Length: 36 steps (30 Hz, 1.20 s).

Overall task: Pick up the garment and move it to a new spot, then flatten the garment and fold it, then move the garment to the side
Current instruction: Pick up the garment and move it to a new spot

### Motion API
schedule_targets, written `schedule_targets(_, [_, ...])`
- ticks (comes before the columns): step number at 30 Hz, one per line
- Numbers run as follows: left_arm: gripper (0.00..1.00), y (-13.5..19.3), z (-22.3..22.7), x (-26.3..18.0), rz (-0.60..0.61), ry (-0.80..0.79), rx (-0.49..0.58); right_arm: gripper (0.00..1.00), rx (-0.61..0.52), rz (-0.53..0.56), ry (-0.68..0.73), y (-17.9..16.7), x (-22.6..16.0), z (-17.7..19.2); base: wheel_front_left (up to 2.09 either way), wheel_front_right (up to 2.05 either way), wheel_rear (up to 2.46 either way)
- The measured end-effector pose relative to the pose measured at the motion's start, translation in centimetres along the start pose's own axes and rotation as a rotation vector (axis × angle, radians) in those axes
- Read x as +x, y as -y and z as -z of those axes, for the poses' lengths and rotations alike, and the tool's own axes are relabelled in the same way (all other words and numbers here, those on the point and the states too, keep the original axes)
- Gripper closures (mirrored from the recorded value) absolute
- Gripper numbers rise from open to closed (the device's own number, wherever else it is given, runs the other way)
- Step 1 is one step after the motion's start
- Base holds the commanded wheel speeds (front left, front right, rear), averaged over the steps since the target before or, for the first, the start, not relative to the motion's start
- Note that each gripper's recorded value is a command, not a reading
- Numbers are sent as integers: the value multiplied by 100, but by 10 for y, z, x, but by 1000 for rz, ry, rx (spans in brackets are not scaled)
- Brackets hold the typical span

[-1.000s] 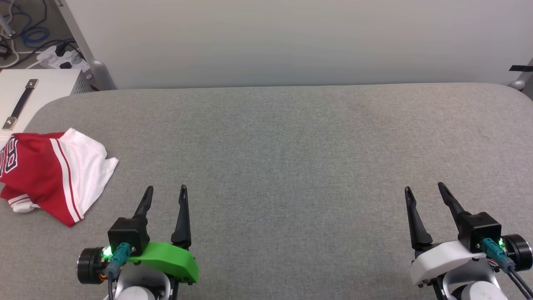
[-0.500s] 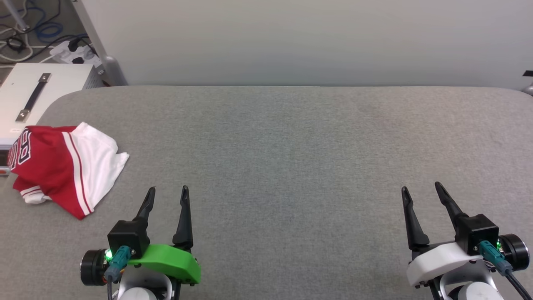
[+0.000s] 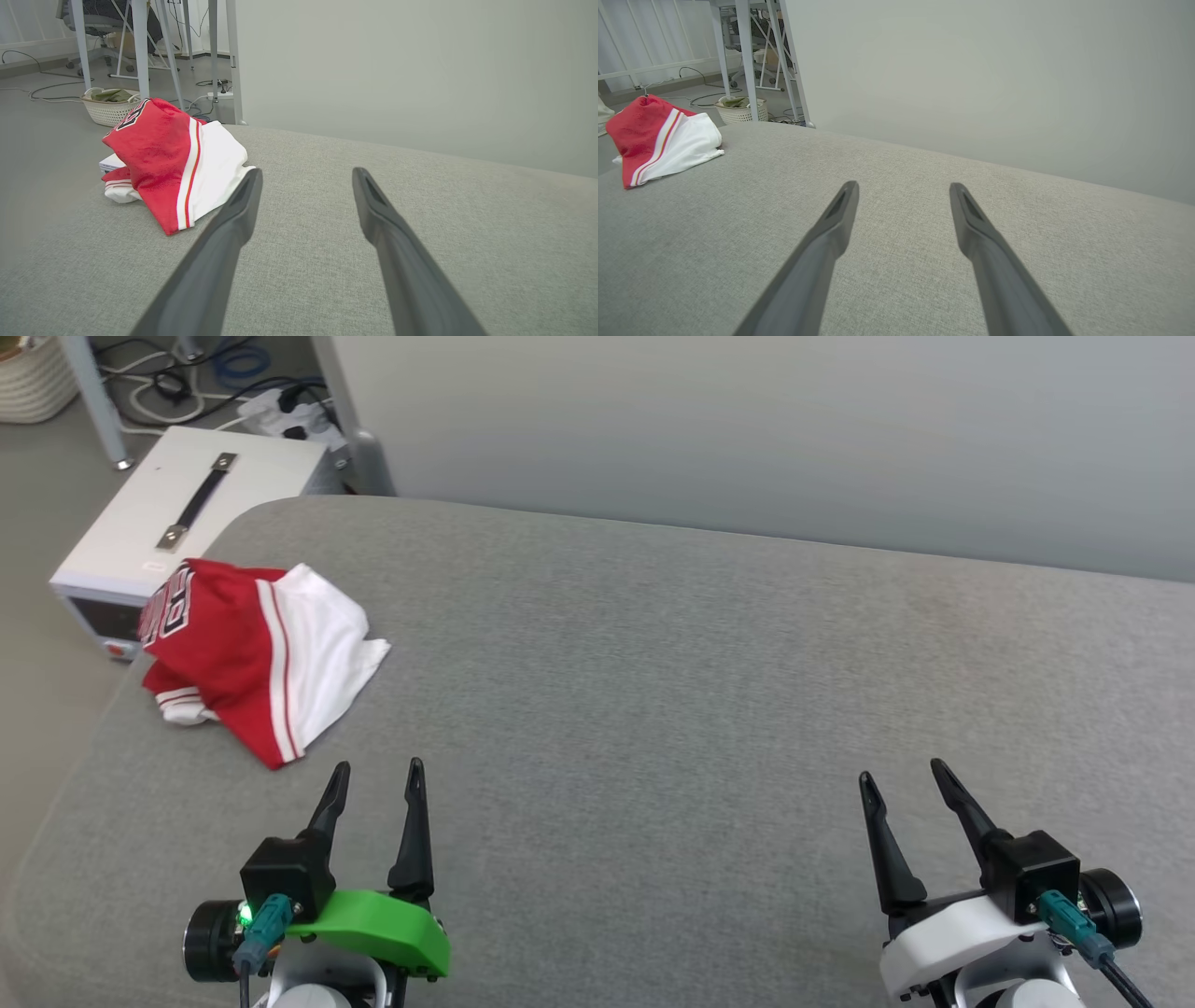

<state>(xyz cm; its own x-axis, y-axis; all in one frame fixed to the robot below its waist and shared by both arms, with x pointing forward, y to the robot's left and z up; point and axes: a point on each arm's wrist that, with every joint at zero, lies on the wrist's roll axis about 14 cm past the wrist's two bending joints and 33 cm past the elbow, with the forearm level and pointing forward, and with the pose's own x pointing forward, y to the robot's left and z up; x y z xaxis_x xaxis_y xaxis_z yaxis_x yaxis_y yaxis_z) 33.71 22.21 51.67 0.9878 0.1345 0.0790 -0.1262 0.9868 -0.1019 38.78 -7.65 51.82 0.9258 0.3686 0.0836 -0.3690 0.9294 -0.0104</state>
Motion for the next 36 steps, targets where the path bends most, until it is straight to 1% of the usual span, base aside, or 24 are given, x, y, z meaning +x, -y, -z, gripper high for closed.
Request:
schedule_targets(11, [0,-37,-1,-28,-116,10,-3,0,35,-162,-2,-52,19,7,0,0,0])
schedule_targets(22, [0,-66,-6,-55,-216,35,-2,0,60,-300,-1,-98,30,10,0,0,0])
schedule_targets(28, [0,-75,-6,-65,-247,37,-1,0,68,-346,-7,-113,32,14,0,0,0])
schedule_targets(32, [0,-75,-4,-65,-249,29,-5,0,72,-345,-11,-113,32,15,0,0,0])
schedule_targets(36, [0,-74,10,-64,-251,-17,-19,0,73,-337,-13,-110,35,18,0,0,0])
